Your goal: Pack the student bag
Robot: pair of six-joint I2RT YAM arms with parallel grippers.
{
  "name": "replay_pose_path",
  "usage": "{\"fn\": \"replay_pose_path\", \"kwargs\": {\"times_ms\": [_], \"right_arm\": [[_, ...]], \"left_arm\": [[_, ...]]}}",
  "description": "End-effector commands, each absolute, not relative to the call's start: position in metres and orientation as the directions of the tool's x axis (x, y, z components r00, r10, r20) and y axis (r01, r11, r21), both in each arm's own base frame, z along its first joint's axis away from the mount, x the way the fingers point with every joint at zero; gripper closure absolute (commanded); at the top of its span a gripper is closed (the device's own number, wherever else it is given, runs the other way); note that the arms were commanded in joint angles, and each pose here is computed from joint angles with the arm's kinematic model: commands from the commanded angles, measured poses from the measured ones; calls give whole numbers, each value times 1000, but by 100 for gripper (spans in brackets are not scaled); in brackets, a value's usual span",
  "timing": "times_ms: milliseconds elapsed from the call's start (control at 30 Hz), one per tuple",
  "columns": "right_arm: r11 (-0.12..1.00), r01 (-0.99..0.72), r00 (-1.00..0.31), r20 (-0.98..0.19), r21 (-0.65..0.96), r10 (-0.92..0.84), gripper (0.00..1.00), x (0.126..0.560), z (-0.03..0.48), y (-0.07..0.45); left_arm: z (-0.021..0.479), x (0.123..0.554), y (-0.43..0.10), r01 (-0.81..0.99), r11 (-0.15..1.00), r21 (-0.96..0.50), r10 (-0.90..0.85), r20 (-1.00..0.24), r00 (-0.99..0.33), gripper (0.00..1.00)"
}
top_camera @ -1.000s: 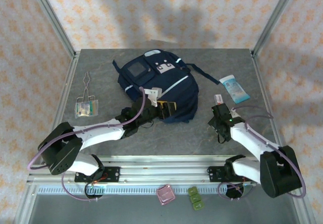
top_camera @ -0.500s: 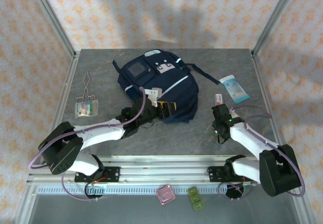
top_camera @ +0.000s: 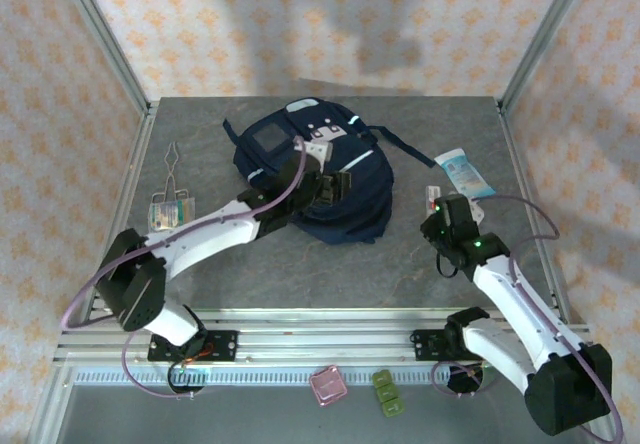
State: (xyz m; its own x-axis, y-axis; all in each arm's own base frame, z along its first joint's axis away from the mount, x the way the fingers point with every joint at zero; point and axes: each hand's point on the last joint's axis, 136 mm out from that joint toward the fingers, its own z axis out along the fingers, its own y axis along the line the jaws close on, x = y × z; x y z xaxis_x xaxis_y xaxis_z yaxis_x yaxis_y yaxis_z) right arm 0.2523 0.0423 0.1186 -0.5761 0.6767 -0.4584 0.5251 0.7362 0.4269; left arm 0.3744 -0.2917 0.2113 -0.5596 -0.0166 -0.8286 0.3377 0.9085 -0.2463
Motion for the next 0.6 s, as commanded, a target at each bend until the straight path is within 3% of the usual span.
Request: {"fn": "replay_pose_path", "kwargs": {"times_ms": [0, 300, 567], "right_arm": [[767, 452, -600, -480, 456, 640, 68, 261, 141, 52], [780, 390, -598, -509, 490, 619, 68, 273, 159, 60], [779, 377, -600, -508, 502, 618, 68, 274, 159, 62]], "left_arm": [[168, 375, -274, 359, 933, 31, 265, -733, -626, 32], [157, 384, -313, 474, 854, 213, 483, -661, -574, 31], [128, 397, -310, 428, 830, 358, 556, -587, -588, 33]]}}
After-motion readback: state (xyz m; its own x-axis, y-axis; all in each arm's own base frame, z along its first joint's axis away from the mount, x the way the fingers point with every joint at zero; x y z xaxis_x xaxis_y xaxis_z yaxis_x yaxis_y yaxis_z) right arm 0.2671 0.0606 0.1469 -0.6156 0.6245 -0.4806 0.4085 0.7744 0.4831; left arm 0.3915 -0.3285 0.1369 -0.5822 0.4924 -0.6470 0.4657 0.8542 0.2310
